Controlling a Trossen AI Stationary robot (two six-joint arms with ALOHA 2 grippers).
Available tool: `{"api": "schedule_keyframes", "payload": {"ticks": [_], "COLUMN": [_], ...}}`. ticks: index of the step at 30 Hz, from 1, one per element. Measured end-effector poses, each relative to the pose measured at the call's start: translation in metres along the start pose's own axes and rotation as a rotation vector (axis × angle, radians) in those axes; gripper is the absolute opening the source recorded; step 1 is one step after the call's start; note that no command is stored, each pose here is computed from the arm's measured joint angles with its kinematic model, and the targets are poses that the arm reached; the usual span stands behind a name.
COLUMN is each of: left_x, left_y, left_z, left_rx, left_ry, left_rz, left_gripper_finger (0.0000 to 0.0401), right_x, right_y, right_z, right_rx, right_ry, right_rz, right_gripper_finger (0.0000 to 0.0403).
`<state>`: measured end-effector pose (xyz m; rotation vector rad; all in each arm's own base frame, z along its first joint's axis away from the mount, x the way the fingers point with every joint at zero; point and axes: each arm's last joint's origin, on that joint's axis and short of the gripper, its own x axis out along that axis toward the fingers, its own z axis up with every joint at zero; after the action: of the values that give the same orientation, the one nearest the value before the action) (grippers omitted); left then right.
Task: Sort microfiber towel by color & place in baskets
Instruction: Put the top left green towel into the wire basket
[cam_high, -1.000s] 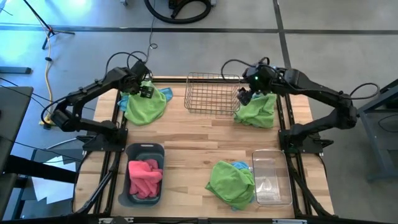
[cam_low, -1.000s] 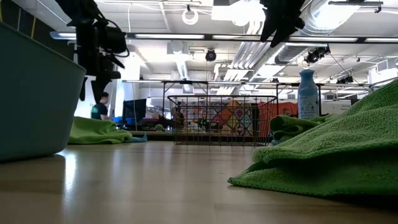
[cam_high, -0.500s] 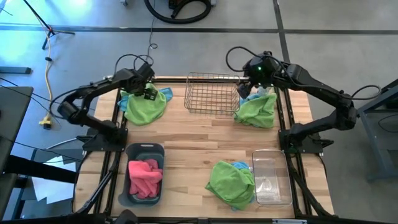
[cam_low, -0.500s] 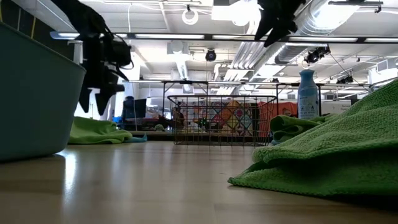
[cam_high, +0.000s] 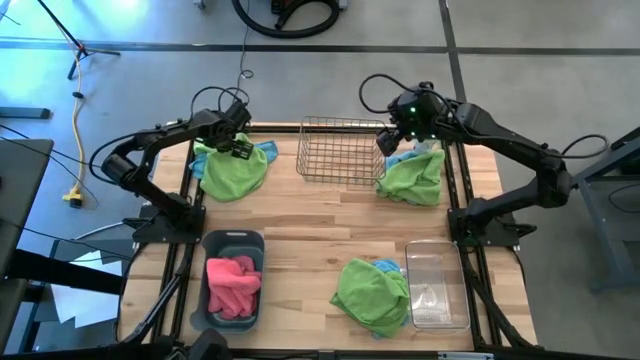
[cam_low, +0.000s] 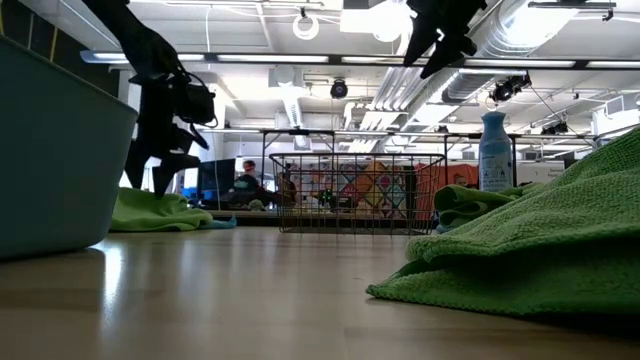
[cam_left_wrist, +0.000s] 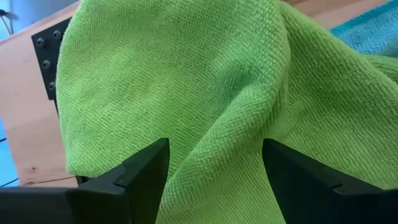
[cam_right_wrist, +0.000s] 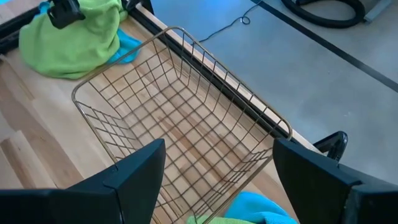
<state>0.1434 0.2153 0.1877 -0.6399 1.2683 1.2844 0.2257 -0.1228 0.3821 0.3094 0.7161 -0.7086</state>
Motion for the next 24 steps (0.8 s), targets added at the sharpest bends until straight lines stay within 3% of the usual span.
{"api": "schedule_keyframes", "payload": {"ticks": [5,13,24], "left_x": [0.001,0.001,-0.014], "left_y": [0.0,0.0,0.006], "left_z": [0.0,0.0,-0.002], "left_rx": [0.009,0.016,0.0], "left_ry": [0.0,0.001,-0.051], "left_rz": [0.007,0.007,-0.015], "left_gripper_finger": [0.0179,0.0016,0.0001], "right_x": [0.011,0.014,0.014], "right_y": [0.002,0.003,0.004], "right_z": [0.0,0.001,0.001], "right_rx": [-0.007,-0.013,-0.041], "right_ry": [0.029,0.033,0.039], "right_rz": [-0.006,0.003,0.036], "right_gripper_finger": [0.0293,0.0293,0.0293]}}
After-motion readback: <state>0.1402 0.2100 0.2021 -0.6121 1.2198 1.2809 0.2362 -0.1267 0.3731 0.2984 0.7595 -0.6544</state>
